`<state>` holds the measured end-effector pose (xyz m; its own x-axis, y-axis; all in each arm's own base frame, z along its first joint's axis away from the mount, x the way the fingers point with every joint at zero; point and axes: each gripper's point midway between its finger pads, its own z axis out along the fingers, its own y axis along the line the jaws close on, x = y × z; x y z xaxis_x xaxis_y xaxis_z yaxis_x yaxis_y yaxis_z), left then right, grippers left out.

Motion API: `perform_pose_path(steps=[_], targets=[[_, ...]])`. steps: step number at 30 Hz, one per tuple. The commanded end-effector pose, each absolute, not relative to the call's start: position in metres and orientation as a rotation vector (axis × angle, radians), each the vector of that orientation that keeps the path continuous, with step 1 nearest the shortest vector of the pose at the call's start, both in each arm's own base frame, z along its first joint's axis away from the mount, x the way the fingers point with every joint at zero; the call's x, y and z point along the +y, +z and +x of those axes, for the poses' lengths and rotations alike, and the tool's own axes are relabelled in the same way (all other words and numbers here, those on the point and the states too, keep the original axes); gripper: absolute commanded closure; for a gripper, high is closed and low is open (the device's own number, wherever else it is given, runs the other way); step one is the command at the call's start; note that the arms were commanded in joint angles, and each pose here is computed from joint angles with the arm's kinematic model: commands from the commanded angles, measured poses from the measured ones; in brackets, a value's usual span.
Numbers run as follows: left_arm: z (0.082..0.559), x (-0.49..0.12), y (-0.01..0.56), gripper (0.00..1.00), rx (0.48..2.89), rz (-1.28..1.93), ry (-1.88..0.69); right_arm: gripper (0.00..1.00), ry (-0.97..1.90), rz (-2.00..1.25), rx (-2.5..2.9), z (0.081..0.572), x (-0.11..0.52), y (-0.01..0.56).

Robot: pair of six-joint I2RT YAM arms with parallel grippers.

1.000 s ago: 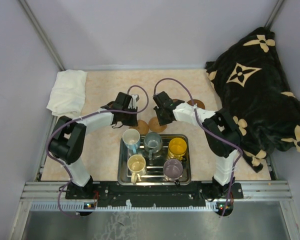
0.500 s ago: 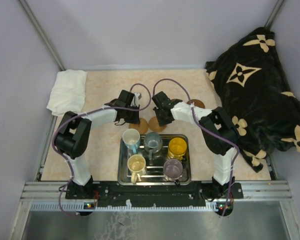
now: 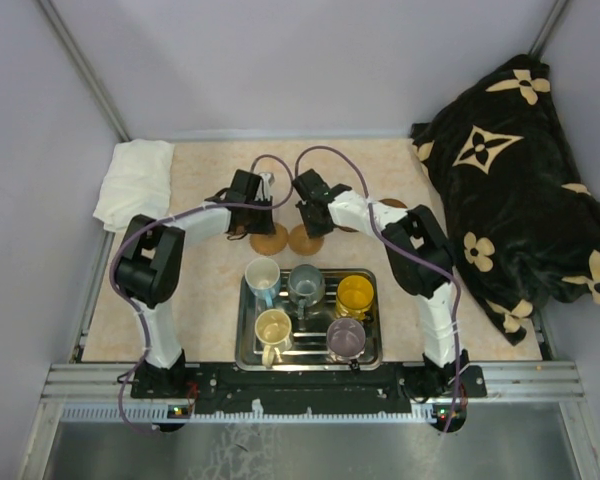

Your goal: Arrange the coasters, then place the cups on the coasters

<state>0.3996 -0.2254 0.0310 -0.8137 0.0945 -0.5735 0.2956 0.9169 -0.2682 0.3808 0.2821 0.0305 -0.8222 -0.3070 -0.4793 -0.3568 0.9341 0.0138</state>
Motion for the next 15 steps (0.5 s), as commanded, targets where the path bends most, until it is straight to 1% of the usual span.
perform_pose_path(steps=[1,10,15], targets=[[0.411,-0.219,0.016,0.89,2.528,0.276,-0.428,0.79,0.166,-0.473,2.592,0.406,0.294,0.01],[0.439,-0.223,0.014,0.89,2.5,0.246,-0.464,0.79,0.156,-0.347,2.59,0.446,0.273,0.011],[0.451,-0.225,0.014,0.88,2.491,0.232,-0.469,0.79,0.1,-0.322,2.569,0.465,0.261,0.013]])
